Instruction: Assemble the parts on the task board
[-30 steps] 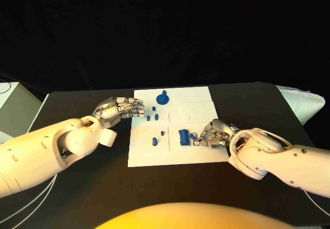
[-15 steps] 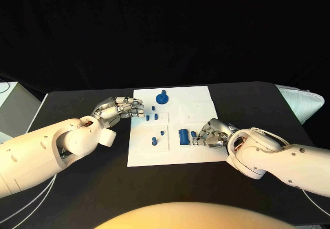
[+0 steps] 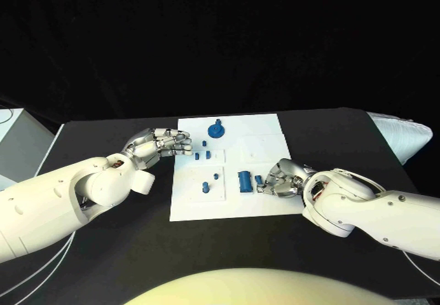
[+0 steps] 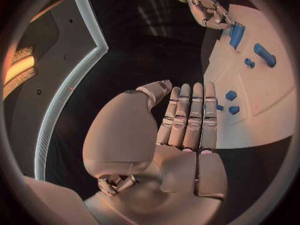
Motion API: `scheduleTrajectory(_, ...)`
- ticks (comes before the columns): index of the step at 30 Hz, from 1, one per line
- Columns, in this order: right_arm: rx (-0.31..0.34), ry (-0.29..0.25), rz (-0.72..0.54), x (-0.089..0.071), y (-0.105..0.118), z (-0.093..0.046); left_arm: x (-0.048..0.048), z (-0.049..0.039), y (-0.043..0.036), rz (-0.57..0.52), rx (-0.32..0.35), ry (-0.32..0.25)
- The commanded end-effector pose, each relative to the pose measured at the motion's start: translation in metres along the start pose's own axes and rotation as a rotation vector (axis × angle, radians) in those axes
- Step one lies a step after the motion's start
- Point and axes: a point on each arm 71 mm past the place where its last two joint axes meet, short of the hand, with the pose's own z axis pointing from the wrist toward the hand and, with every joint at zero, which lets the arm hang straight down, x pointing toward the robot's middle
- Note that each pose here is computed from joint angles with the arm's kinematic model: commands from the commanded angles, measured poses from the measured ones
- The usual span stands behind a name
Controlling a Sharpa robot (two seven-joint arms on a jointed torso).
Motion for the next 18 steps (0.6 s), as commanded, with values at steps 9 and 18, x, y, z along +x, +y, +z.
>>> scheduleTrajectory(9, 0.019, 0.027, -0.025, 0.0031, -0.0008, 0.0008, 0.0025, 0.0006, -0.0003, -0.011, 0.005, 0.019)
scheduleTrajectory(18, -0.002, 0.002, 0.014, 0.0010, 0.0000, 0.0015, 0.0025, 0.0008, -0.0001, -0.011, 0.004, 0.019)
